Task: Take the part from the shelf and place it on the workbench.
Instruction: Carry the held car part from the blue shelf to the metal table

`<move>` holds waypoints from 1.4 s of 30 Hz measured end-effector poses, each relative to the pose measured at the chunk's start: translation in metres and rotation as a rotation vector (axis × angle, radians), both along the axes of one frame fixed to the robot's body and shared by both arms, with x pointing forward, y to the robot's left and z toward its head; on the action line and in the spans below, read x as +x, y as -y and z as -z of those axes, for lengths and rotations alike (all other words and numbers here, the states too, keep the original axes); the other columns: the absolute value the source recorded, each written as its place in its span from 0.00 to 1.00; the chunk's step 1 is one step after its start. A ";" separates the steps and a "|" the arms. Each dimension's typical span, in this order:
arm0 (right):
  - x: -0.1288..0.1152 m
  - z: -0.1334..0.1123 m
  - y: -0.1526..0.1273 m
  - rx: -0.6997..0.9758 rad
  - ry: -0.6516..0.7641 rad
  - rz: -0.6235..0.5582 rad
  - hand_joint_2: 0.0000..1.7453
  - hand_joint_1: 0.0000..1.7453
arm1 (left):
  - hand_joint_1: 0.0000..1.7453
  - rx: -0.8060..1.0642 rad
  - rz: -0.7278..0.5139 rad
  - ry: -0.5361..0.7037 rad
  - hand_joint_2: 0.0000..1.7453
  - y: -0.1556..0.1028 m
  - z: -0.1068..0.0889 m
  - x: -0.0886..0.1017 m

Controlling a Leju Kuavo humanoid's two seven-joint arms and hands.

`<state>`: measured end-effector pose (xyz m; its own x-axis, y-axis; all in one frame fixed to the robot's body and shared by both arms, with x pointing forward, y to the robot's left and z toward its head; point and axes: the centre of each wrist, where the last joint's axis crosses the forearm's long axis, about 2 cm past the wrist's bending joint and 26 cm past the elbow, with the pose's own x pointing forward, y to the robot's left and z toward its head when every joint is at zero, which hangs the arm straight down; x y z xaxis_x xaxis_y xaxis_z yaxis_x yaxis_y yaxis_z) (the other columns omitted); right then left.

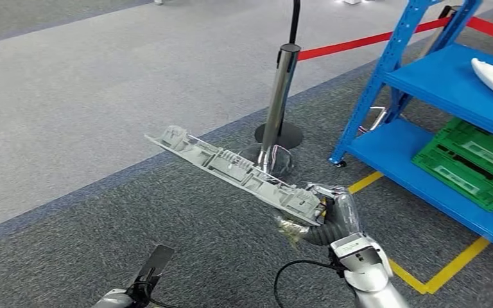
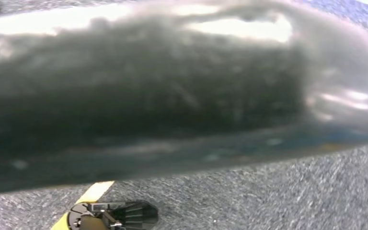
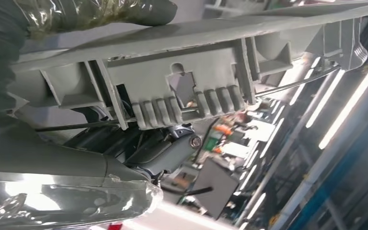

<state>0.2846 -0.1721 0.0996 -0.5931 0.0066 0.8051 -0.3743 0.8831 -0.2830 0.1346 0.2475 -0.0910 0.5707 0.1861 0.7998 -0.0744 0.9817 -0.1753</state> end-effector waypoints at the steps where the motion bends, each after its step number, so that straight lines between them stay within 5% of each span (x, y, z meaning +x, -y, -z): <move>1: 0.000 0.000 0.000 0.000 0.000 0.000 1.00 1.00 | 0.00 0.000 0.000 0.000 0.00 0.000 0.000 0.000; 42: 0.002 0.000 -0.004 0.021 -0.001 0.015 1.00 1.00 | 0.00 0.018 0.002 -0.009 0.00 -0.004 0.002 -0.005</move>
